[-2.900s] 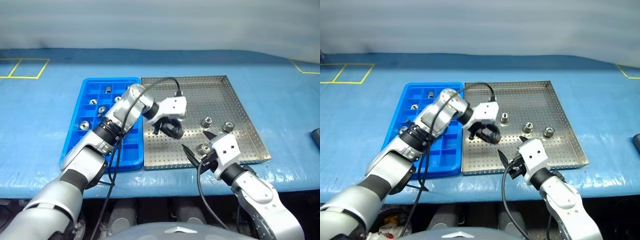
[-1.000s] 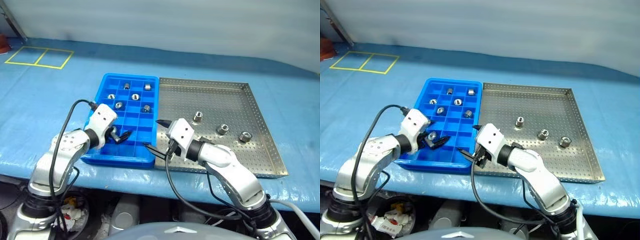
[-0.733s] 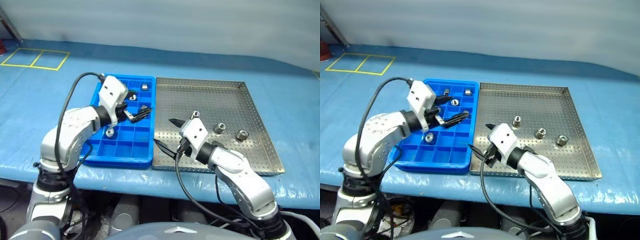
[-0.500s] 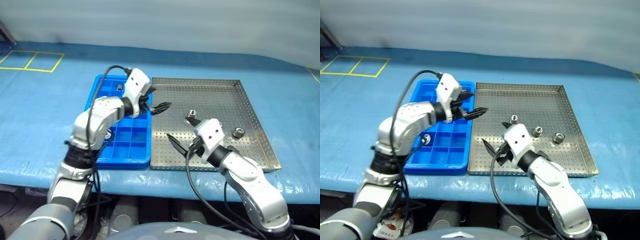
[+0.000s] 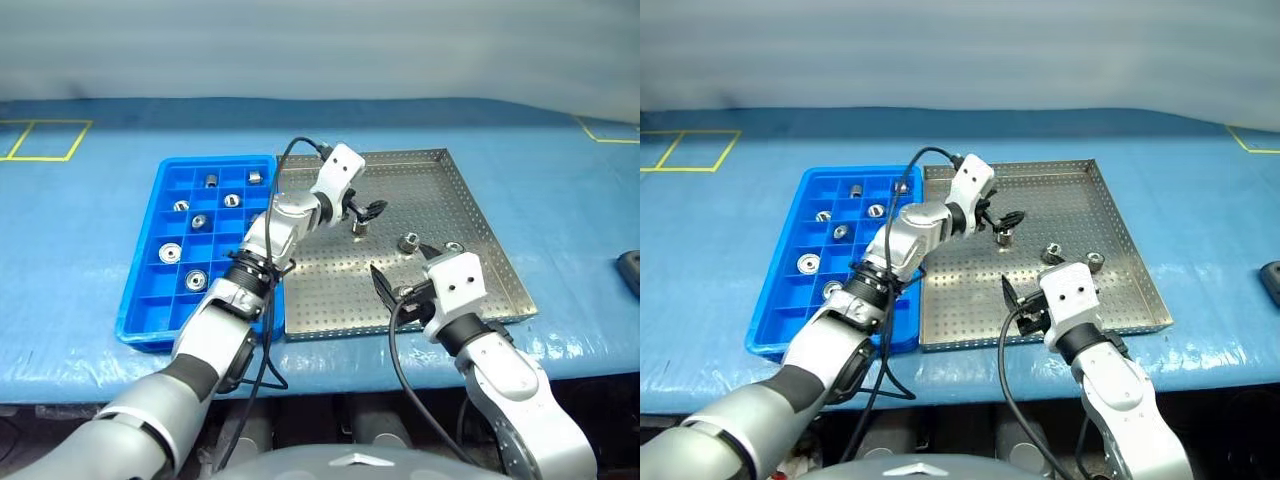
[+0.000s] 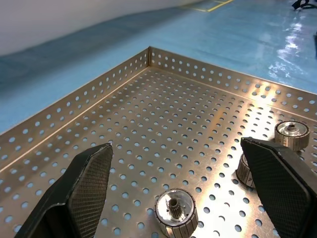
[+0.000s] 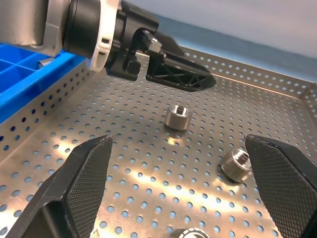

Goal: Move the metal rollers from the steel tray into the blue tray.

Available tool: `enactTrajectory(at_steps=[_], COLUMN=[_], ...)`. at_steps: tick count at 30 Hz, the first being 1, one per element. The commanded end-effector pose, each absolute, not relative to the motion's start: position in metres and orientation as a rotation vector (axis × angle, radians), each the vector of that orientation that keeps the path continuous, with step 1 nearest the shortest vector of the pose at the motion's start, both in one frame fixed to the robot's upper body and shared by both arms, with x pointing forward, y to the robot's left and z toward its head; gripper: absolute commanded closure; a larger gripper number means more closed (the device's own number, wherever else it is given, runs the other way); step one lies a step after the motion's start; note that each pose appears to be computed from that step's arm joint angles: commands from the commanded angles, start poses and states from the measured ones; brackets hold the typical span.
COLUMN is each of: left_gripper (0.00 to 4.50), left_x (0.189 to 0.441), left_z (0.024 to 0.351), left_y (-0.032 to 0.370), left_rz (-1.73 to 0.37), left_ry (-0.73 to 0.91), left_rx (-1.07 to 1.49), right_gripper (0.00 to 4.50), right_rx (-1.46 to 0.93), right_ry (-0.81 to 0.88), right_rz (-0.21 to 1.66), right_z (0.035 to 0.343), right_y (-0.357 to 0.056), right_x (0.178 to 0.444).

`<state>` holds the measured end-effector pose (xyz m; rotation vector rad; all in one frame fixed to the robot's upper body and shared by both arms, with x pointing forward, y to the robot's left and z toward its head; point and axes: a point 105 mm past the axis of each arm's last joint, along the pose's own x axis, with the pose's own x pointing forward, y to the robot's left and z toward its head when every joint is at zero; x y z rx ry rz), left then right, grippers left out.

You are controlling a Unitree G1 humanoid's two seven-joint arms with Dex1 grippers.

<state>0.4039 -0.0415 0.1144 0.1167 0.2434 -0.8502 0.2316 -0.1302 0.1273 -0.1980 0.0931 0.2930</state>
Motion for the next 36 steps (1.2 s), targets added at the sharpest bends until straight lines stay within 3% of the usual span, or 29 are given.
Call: enactTrajectory(at_steps=[1,11,16,25,30,36], left_gripper=[0.01,0.01,0.01,2.82,2.81,2.81], left_x=[0.408,0.408,0.4,0.39,0.397,0.395], left_z=[0.12,0.086,0.075,0.072,0.102,0.166], left_y=[-0.053,-0.061,-0.069,-0.078,-0.074,-0.049], left_rz=[-0.828,-0.671,-0.712,-0.806,-0.85,-0.923], left_ry=[0.208,0.295,0.344,0.378,0.276,0.072], left_rx=[0.106,0.056,0.031,-0.065,-0.11,-0.198], right_gripper=[0.0,0.0,0.0,0.0,0.0,0.0], right_rx=[-0.195,-0.176,-0.175,-0.171,-0.166,-0.172], right_ry=[0.039,0.033,0.033,0.026,0.023,0.005], right_rz=[0.271,0.251,0.251,0.261,0.285,0.377], right_z=[0.141,0.142,0.141,0.141,0.142,0.144], right_y=[-0.129,-0.128,-0.128,-0.126,-0.122,-0.106], right_x=[0.227,0.229,0.23,0.232,0.234,0.244])
